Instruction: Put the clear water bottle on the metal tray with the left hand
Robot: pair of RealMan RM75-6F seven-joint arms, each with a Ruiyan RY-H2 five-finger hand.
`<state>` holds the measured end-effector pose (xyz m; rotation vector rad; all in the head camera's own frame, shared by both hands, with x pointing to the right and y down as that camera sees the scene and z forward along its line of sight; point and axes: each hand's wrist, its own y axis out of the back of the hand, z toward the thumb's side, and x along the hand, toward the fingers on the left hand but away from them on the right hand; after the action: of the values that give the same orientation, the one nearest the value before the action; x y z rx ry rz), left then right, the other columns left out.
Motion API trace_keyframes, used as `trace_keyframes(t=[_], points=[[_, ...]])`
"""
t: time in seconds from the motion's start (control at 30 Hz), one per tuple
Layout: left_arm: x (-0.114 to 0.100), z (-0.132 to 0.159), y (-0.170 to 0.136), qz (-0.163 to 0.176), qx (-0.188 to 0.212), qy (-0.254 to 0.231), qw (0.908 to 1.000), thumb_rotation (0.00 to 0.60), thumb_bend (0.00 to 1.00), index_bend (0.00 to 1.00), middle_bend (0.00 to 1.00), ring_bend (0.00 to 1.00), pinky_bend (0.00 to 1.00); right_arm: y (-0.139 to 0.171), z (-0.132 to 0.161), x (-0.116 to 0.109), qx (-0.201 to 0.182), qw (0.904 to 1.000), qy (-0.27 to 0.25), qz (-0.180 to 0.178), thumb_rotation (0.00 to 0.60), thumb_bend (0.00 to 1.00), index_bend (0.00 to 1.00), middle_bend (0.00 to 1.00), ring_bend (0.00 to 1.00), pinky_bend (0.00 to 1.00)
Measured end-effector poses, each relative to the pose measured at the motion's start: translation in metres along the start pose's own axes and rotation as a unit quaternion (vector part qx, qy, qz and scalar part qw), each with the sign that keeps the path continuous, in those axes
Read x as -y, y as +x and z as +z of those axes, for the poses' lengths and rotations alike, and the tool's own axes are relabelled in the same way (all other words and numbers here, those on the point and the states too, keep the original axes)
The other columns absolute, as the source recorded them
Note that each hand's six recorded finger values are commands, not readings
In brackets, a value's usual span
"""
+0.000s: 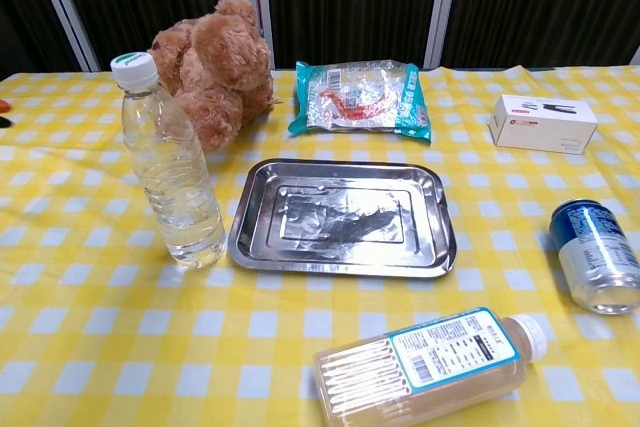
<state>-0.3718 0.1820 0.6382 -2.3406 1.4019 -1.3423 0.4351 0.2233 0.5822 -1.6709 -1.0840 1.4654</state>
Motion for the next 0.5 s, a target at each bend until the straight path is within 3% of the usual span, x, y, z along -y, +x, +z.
trace_keyframes(t=[0.17, 0.5], points=[[0.04, 0.027, 0.035, -0.046, 0.016, -0.059, 0.9971, 0.6, 0.14, 0.09, 0.08, 0.0, 0.0, -0.001, -0.002, 0.0, 0.004, 1.0, -0.001, 0.001, 0.6, 0.05, 0.1, 0.0, 0.0, 0.0], [0.082, 0.048, 0.057, -0.066, 0.027, -0.054, 0.996, 0.6, 0.14, 0.15, 0.14, 0.0, 0.0, 0.0, -0.001, -0.001, 0.001, 1.0, -0.004, 0.001, 0.6, 0.05, 0.1, 0.0, 0.0, 0.0]])
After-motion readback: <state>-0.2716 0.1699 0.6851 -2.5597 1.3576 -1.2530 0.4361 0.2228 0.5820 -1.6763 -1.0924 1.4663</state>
